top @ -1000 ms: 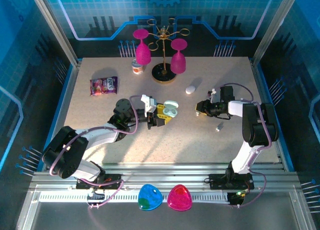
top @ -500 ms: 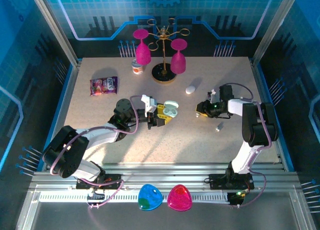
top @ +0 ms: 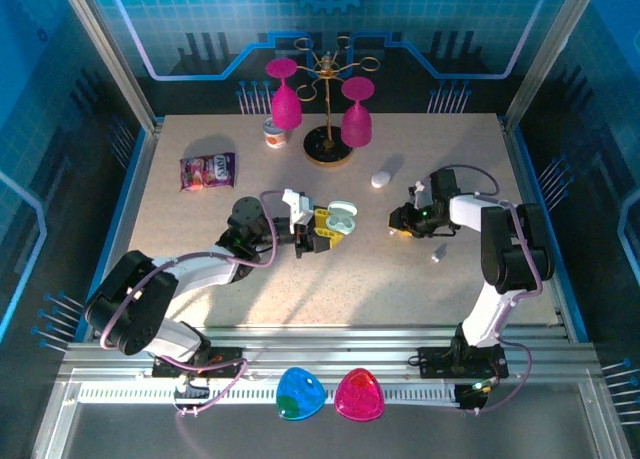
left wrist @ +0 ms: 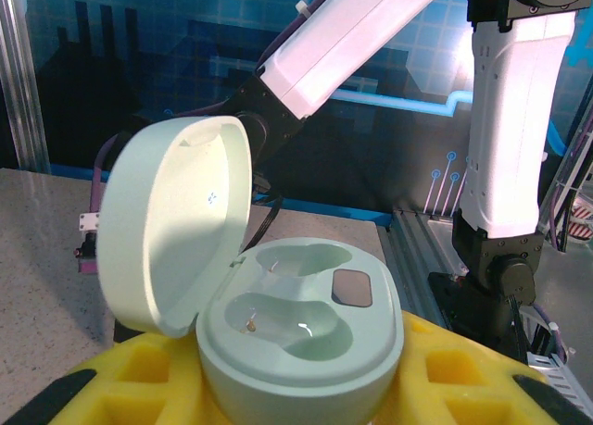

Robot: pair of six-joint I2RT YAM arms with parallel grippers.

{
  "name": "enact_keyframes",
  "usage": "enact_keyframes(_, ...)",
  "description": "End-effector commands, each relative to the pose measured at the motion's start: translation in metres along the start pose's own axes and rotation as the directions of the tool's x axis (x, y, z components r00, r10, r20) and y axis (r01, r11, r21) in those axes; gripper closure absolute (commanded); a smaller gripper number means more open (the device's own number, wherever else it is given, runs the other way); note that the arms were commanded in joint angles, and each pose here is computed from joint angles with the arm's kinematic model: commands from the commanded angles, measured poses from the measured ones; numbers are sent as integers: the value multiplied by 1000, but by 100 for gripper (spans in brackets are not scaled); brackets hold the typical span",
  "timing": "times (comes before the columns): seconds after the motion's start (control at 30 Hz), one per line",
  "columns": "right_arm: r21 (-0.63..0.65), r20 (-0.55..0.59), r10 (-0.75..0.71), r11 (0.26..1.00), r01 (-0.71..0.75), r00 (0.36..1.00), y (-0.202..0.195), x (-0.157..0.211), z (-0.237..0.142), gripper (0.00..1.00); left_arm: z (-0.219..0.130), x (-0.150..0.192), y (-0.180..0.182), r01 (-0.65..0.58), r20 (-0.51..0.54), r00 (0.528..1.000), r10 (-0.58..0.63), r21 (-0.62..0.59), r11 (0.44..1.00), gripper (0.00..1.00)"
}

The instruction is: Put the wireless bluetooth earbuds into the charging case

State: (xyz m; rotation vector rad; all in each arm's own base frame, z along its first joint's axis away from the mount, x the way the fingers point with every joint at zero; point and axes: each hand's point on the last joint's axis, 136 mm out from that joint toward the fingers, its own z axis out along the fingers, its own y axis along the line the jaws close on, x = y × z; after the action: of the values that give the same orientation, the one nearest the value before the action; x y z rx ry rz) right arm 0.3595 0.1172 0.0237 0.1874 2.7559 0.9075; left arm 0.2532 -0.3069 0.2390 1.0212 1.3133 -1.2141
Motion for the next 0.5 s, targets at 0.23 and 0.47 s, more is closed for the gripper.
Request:
enact_keyframes(0.23, 73, -41, 7, 997, -4, 999, -1, -1, 2, 73, 1, -8, -4, -40, 19, 999, 39, 25, 999, 71)
enact_keyframes(0.47, 93, -54, 1, 996, 4, 999, -2, 1, 3, 70, 1, -7, -3, -42, 19, 999, 42, 22, 999, 71)
